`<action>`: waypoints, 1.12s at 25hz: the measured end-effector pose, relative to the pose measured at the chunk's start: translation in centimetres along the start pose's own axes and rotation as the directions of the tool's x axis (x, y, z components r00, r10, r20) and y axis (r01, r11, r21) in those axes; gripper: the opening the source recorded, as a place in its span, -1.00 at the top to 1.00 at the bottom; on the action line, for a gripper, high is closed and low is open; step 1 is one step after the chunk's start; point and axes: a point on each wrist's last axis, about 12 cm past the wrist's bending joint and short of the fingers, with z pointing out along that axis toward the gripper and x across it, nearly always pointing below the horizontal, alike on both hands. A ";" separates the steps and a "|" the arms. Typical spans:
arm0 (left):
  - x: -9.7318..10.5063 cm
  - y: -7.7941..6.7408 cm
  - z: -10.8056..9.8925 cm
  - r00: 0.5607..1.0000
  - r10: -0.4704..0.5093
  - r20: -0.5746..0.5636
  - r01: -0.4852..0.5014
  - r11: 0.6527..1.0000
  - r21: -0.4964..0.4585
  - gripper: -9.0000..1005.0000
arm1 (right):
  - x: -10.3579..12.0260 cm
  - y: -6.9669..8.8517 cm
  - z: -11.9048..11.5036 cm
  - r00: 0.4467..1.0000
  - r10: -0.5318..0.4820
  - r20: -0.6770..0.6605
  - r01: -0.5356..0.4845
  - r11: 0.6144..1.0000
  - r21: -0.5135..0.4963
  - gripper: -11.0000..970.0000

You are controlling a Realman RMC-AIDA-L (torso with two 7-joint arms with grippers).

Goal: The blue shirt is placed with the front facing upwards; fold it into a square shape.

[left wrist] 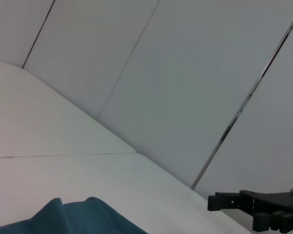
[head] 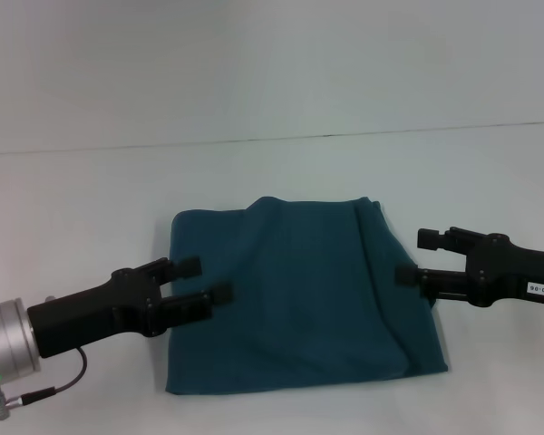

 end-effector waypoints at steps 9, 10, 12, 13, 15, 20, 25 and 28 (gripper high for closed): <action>0.1 -0.2 0.0 1.000 0.008 0.001 -0.008 1.000 0.013 -0.72 | 0.2 0.0 0.0 1.000 0.008 -0.006 -0.008 1.000 -0.001 -0.91; 0.1 -0.2 0.0 1.000 0.008 0.001 -0.008 1.000 0.013 -0.72 | 0.2 0.0 0.0 1.000 0.009 -0.006 -0.009 1.000 -0.001 -0.91; 0.1 -0.2 0.0 1.000 0.008 0.000 -0.008 1.000 0.013 -0.72 | 0.2 0.1 0.0 1.000 0.011 -0.006 -0.011 1.000 -0.001 -0.91; 0.2 -0.2 0.0 1.000 0.008 -0.001 -0.008 1.000 0.013 -0.72 | 0.2 0.1 0.0 1.000 0.011 -0.006 -0.011 1.000 -0.001 -0.91; 0.2 -0.2 0.0 1.000 0.009 -0.004 -0.009 1.000 0.014 -0.72 | 0.2 0.1 0.0 1.000 0.012 -0.006 -0.012 1.000 -0.001 -0.91; 0.1 -0.2 0.1 1.000 0.011 -0.006 -0.011 1.000 0.019 -0.72 | 0.2 0.1 0.0 1.000 0.013 -0.006 -0.013 1.000 -0.003 -0.91; 0.1 -0.2 0.1 1.000 0.011 -0.007 -0.011 1.000 0.021 -0.72 | 0.2 0.1 0.0 1.000 0.013 -0.005 -0.013 1.000 -0.004 -0.91; 0.1 -0.3 0.1 1.000 0.012 -0.007 -0.011 1.000 0.024 -0.72 | 0.2 0.1 0.0 1.000 0.014 -0.005 -0.014 1.000 -0.005 -0.91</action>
